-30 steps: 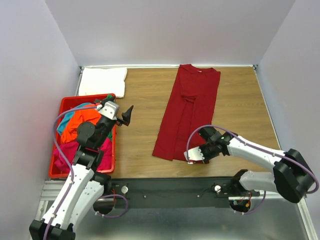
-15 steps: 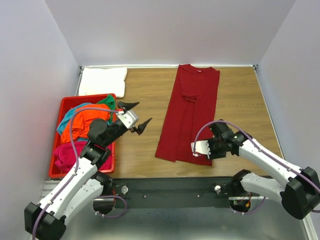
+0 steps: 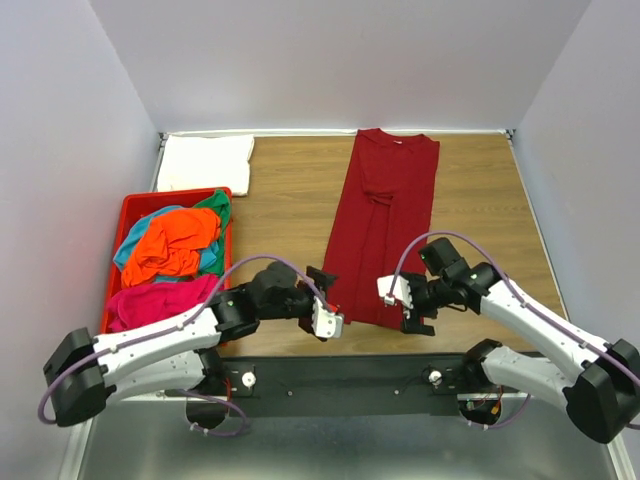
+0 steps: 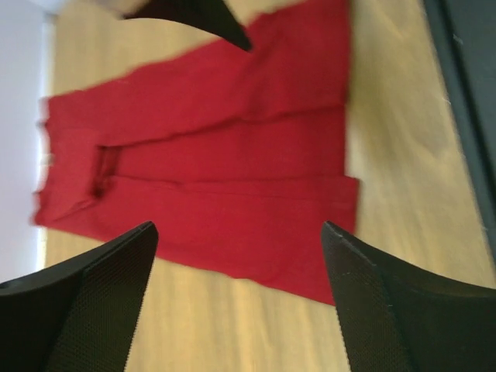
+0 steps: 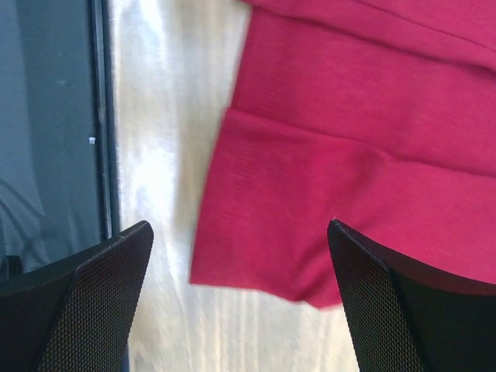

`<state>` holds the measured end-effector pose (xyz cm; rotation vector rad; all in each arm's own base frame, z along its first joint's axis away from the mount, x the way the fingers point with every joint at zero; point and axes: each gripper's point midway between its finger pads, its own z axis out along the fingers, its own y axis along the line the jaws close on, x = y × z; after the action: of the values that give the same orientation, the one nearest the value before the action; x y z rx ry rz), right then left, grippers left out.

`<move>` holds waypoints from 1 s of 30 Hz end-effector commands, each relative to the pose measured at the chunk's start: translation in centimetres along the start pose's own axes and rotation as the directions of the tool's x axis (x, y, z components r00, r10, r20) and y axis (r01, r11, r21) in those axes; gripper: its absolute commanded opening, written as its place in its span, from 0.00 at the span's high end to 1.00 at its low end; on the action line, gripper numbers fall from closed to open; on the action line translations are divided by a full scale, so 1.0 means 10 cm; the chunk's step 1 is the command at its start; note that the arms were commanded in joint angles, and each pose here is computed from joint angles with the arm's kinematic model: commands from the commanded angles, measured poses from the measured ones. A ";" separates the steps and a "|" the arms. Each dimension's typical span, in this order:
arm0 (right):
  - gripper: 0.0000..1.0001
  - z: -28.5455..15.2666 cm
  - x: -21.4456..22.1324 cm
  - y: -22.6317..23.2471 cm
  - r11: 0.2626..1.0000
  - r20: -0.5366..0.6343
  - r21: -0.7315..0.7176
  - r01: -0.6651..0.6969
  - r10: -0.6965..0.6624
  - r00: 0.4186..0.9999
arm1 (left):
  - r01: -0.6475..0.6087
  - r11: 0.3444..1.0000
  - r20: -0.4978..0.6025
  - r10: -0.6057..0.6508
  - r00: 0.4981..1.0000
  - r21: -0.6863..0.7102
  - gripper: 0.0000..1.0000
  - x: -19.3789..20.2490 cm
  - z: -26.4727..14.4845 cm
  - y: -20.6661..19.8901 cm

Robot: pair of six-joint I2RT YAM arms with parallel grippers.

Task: Fold and stack the t-shirts
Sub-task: Fold the tshirt

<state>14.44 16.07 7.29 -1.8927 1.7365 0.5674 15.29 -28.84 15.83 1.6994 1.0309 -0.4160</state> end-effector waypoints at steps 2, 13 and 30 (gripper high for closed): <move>0.01 0.22 0.01 0.11 0.998 0.005 -0.037 0.053 -0.053 0.999 | -0.044 0.990 -0.143 0.063 0.988 0.132 0.15 0.33 0.18 -0.38; 0.07 0.45 0.22 0.10 0.993 -0.108 -0.006 0.121 -0.121 0.987 | -0.013 0.969 -0.251 0.077 0.965 0.247 0.31 0.63 0.43 -0.70; 0.27 0.43 0.56 -0.06 0.985 -0.245 0.117 0.126 -0.094 0.965 | -0.015 0.960 -0.385 0.126 0.915 0.278 0.31 1.09 0.53 -0.87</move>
<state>15.58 16.60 2.20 -1.9848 1.6842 0.3028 15.92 -29.24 3.45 2.0388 1.1947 -0.1951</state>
